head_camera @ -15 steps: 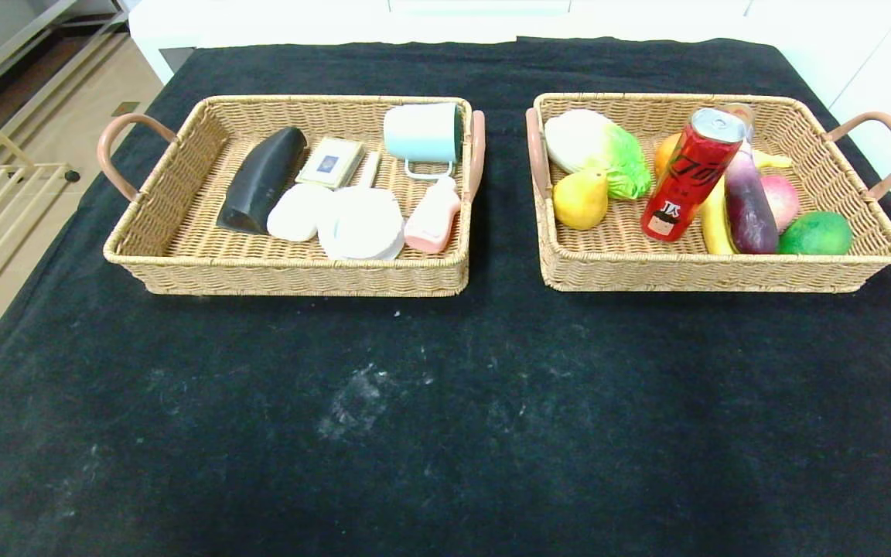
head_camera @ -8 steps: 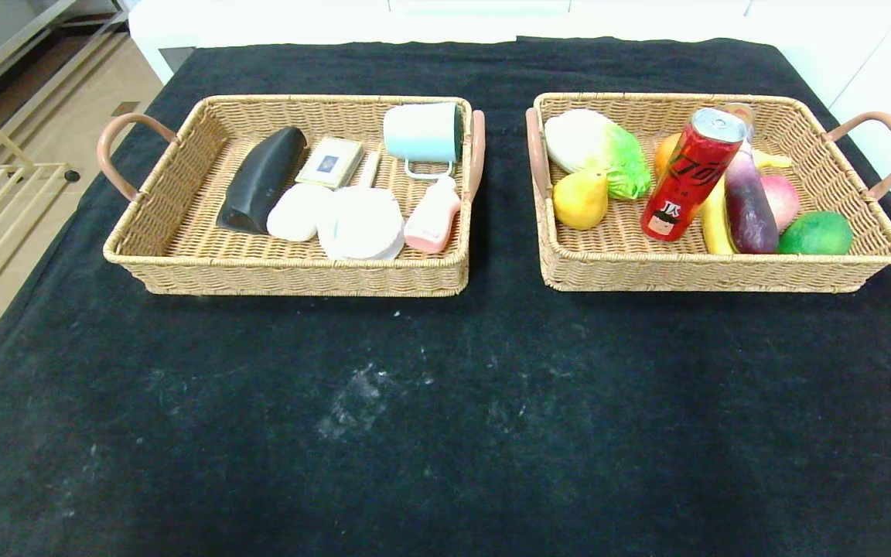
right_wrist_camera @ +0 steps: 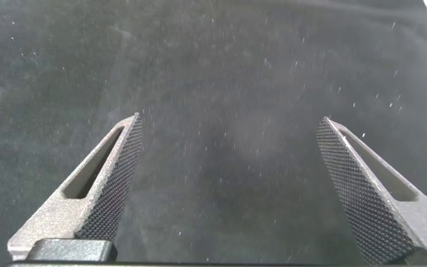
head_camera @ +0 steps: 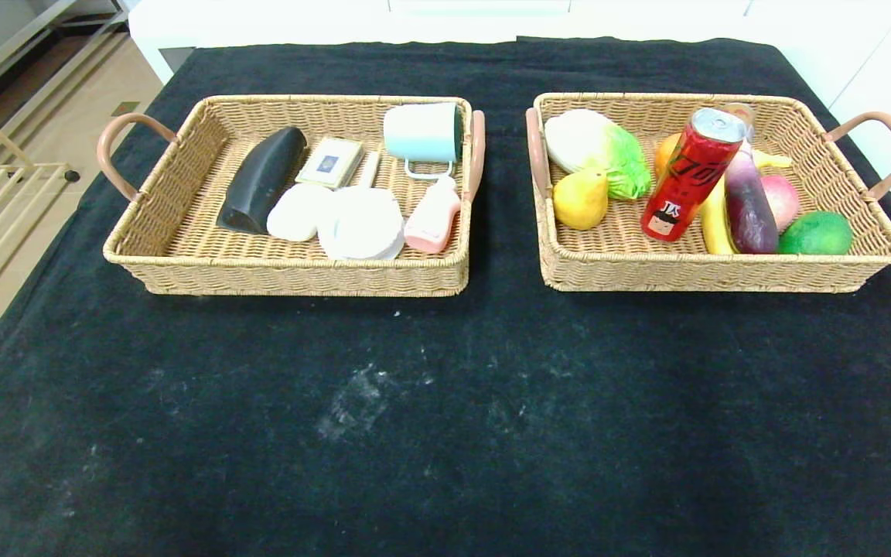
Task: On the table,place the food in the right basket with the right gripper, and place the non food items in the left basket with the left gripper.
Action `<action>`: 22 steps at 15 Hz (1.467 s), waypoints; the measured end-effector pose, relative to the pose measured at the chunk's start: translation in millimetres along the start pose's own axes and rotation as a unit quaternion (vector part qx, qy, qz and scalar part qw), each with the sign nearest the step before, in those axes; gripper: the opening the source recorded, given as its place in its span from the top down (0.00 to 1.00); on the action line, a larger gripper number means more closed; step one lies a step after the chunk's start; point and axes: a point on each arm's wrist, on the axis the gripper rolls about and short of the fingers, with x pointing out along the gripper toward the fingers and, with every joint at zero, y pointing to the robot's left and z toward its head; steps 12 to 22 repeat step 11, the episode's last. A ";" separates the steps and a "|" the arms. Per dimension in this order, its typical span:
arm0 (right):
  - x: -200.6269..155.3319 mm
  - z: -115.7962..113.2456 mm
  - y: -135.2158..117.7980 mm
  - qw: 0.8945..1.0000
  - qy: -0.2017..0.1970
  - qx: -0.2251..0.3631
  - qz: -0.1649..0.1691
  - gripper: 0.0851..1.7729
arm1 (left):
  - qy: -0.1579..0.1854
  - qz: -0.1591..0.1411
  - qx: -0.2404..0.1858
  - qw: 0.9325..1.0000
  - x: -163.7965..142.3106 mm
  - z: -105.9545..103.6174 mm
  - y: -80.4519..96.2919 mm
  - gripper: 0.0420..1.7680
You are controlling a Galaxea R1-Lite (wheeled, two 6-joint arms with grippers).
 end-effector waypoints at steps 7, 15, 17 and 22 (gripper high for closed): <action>0.0 -2.0 -0.2 0.999 0.010 0.030 -0.008 0.04 | 0.030 0.033 -0.008 0.999 0.7 -8.0 1.2 0.03; 0.1 -2.0 -0.2 0.999 0.009 0.030 -0.009 0.04 | 0.027 0.037 -0.030 0.999 0.7 -7.5 1.3 0.03; 0.1 -2.0 -0.2 0.999 0.009 0.030 -0.009 0.04 | 0.027 0.037 -0.030 0.999 0.7 -7.5 1.3 0.03; 0.1 -2.0 -0.2 0.999 0.009 0.030 -0.009 0.04 | 0.027 0.037 -0.030 0.999 0.7 -7.5 1.3 0.03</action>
